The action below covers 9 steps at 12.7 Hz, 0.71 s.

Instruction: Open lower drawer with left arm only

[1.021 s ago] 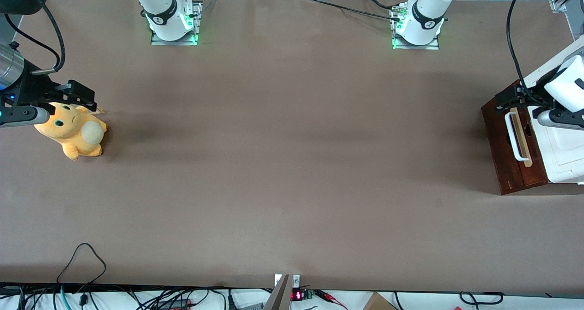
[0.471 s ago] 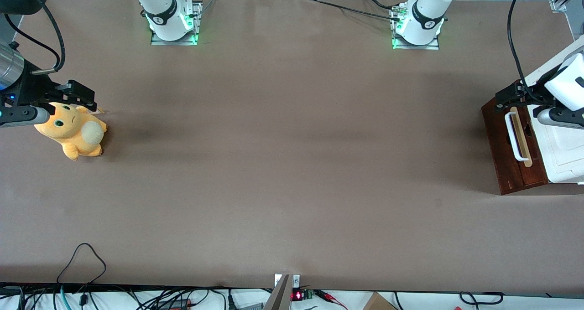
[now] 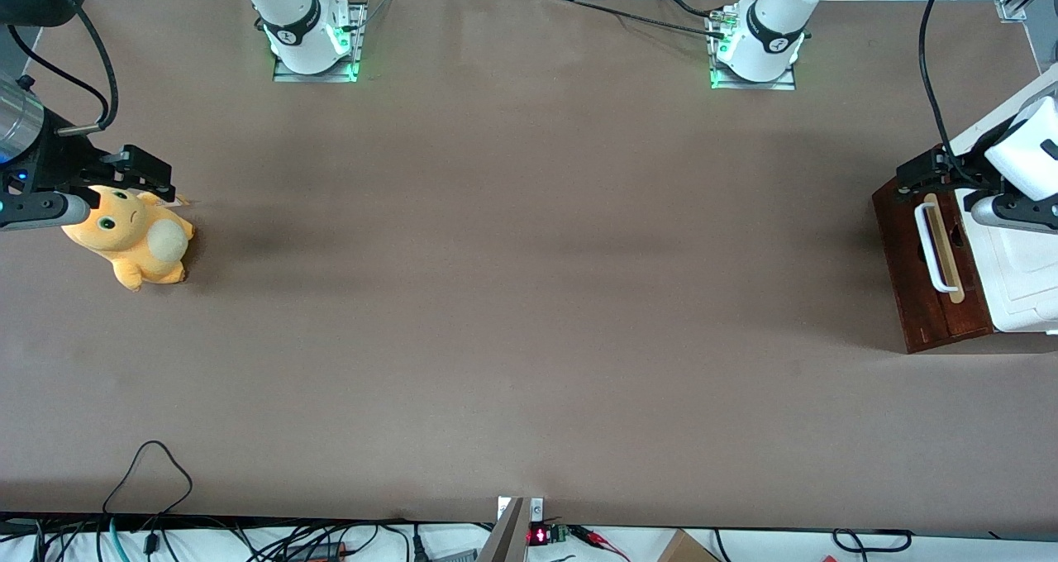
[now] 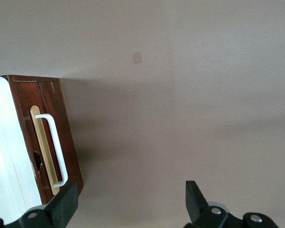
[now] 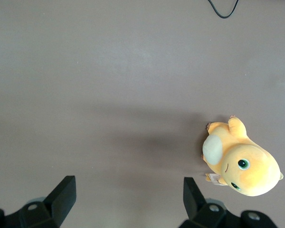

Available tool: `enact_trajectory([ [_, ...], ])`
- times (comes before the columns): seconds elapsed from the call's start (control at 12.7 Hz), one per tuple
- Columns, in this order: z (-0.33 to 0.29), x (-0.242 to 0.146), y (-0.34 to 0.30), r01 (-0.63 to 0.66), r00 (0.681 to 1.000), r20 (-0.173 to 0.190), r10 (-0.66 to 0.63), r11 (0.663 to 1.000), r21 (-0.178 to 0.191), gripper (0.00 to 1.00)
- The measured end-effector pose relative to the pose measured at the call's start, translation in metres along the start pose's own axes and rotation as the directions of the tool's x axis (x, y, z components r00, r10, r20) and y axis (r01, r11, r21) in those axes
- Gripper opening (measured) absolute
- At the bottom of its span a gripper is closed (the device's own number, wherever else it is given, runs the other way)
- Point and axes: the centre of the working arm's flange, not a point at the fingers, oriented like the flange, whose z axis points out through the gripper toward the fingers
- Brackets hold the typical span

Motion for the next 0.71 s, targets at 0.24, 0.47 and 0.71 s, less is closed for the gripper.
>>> enact_trajectory([
  [0.24, 0.0, 0.0, 0.002, 0.037, 0.999, 0.007, -0.037, 0.997, 0.065, 0.98],
  [0.47, 0.008, 0.005, 0.029, 0.063, 0.996, 0.035, -0.077, 0.951, 0.303, 0.98],
  [0.71, 0.048, 0.014, 0.034, 0.11, 0.985, 0.058, -0.164, 0.847, 0.519, 0.98],
])
